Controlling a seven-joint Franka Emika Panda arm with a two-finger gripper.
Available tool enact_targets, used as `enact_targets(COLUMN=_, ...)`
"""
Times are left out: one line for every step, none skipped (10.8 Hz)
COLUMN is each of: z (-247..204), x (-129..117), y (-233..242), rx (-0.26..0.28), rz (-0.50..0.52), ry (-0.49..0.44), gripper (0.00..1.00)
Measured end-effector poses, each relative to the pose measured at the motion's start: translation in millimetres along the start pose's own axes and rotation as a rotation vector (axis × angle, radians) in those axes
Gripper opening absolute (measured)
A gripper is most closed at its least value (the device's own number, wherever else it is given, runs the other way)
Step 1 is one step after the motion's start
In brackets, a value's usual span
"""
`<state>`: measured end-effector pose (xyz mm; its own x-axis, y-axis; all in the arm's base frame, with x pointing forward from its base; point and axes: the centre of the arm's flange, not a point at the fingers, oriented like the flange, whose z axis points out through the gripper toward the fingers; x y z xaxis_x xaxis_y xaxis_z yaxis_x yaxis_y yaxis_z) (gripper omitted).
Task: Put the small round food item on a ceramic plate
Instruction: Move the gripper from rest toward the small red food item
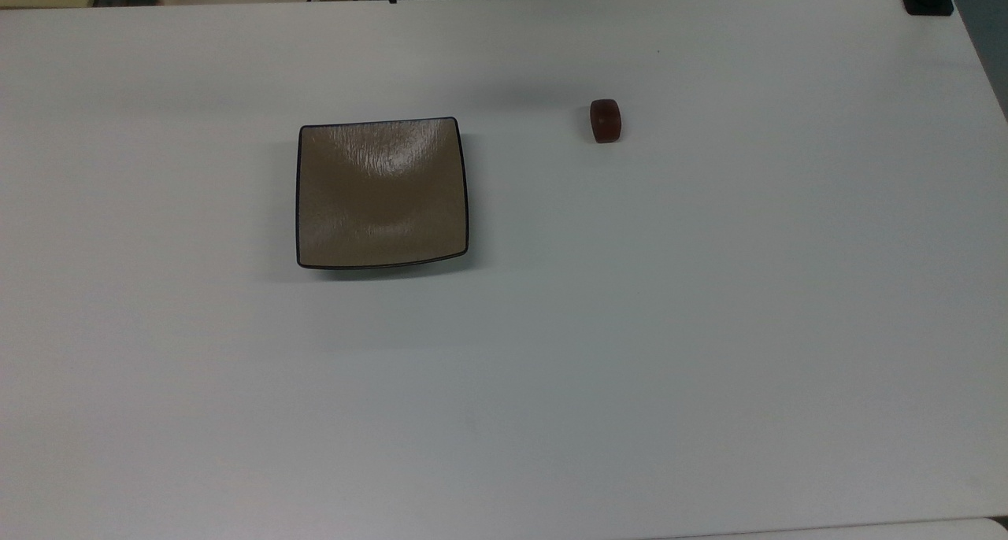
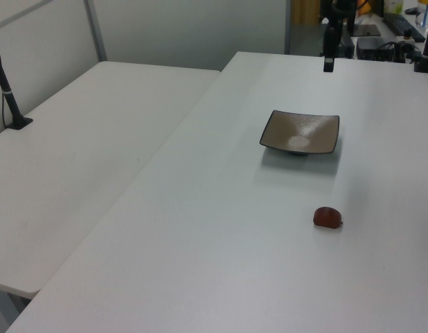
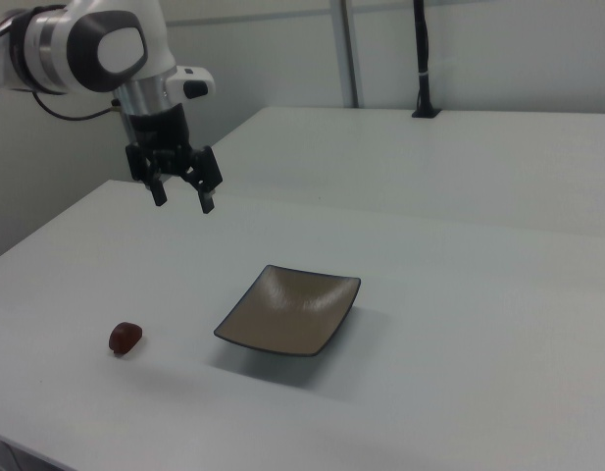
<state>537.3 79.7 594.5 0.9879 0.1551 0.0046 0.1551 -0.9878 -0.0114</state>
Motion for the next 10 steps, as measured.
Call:
enact_targets(z=6, x=-1, y=-6, rx=0.006, rz=-0.009, ry=-0.013, gripper=1.00)
enact_targets(z=12, x=-2, y=-12, rx=0.021, rz=-0.015, ry=-0.024, gripper=1.00)
enact_targets(z=17, x=-2, y=-19, rx=0.033, rz=-0.025, ry=-0.035, gripper=1.00)
enact_targets(z=22, x=-4, y=-31, rx=0.038, rz=-0.044, ry=-0.048, gripper=1.00)
enact_targets(z=30, x=-6, y=-45, rx=0.045, rz=-0.067, ry=-0.064, gripper=1.00)
enact_targets(z=37, x=-9, y=-59, rx=0.056, rz=-0.084, ry=-0.081, gripper=1.00)
enact_targets(z=45, x=-12, y=-72, rx=0.057, rz=-0.084, ry=-0.098, gripper=1.00)
enact_targets(z=52, x=-16, y=-87, rx=0.054, rz=-0.082, ry=-0.115, gripper=1.00)
enact_targets(z=59, x=-20, y=-102, rx=0.049, rz=-0.086, ry=-0.131, gripper=1.00)
enact_targets(z=68, x=-25, y=-116, rx=0.042, rz=-0.092, ry=-0.151, gripper=1.00)
